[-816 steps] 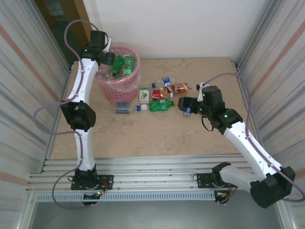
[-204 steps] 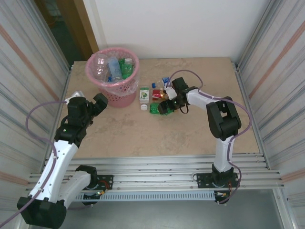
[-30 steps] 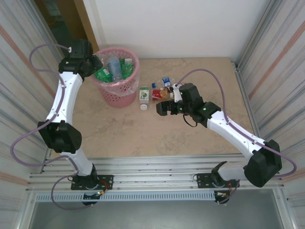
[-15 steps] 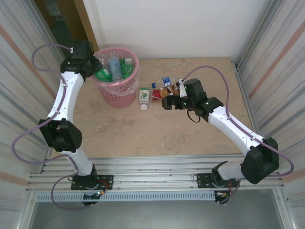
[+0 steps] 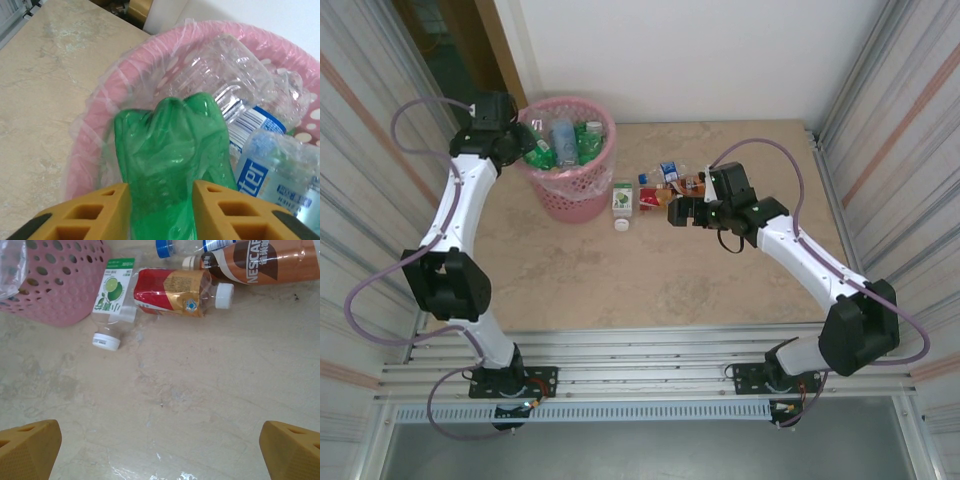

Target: Put the plastic bottles in the bin

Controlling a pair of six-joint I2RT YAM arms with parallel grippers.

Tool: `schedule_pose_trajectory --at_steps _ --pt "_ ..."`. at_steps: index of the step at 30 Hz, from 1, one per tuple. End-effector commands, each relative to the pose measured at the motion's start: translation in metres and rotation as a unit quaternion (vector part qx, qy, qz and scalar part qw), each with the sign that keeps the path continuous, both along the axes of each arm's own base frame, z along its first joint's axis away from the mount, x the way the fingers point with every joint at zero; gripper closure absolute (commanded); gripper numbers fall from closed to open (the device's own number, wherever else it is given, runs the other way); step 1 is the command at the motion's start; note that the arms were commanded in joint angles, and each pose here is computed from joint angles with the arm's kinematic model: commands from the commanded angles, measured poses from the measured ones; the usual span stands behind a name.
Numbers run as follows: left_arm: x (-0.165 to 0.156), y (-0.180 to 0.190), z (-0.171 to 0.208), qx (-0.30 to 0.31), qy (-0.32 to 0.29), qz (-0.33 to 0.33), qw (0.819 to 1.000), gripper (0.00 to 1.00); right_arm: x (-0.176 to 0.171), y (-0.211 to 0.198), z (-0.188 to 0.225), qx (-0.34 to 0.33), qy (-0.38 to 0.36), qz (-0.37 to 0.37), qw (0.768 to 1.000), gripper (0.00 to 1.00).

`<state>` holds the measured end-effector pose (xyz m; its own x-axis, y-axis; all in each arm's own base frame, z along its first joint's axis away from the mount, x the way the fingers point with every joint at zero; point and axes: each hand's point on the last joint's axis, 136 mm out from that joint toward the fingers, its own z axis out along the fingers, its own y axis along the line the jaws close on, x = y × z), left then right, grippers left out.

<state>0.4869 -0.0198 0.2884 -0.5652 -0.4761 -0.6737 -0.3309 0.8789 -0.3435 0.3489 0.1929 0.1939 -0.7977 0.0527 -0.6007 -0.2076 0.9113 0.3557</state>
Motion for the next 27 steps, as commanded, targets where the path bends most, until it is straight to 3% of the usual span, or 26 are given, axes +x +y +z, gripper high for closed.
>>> schedule_pose_trajectory --at_steps 1,8,10,14,20,27 --pt "-0.019 -0.009 0.021 -0.014 -0.016 -0.027 0.999 0.57 0.008 -0.011 0.001 -0.007 0.013 -0.03 0.999 0.0" --pt "-0.046 -0.016 0.07 -0.012 -0.078 -0.047 0.996 0.5 0.01 -0.022 -0.004 -0.017 0.023 -0.045 0.999 0.0" --pt "-0.055 -0.026 0.078 -0.006 -0.093 -0.06 0.994 0.49 0.01 -0.027 -0.004 -0.02 0.024 -0.049 0.998 0.0" --pt "-0.074 -0.062 0.084 0.012 -0.115 -0.104 0.988 0.37 0.01 -0.041 -0.001 -0.024 0.023 -0.069 0.997 0.0" --pt "-0.099 -0.138 0.048 0.042 -0.11 -0.174 0.978 0.15 0.008 -0.066 -0.001 -0.02 0.026 -0.105 0.994 0.0" --pt "-0.117 -0.21 -0.026 0.087 -0.072 -0.21 0.971 0.14 0.001 -0.09 -0.006 -0.019 0.035 -0.141 0.989 0.0"
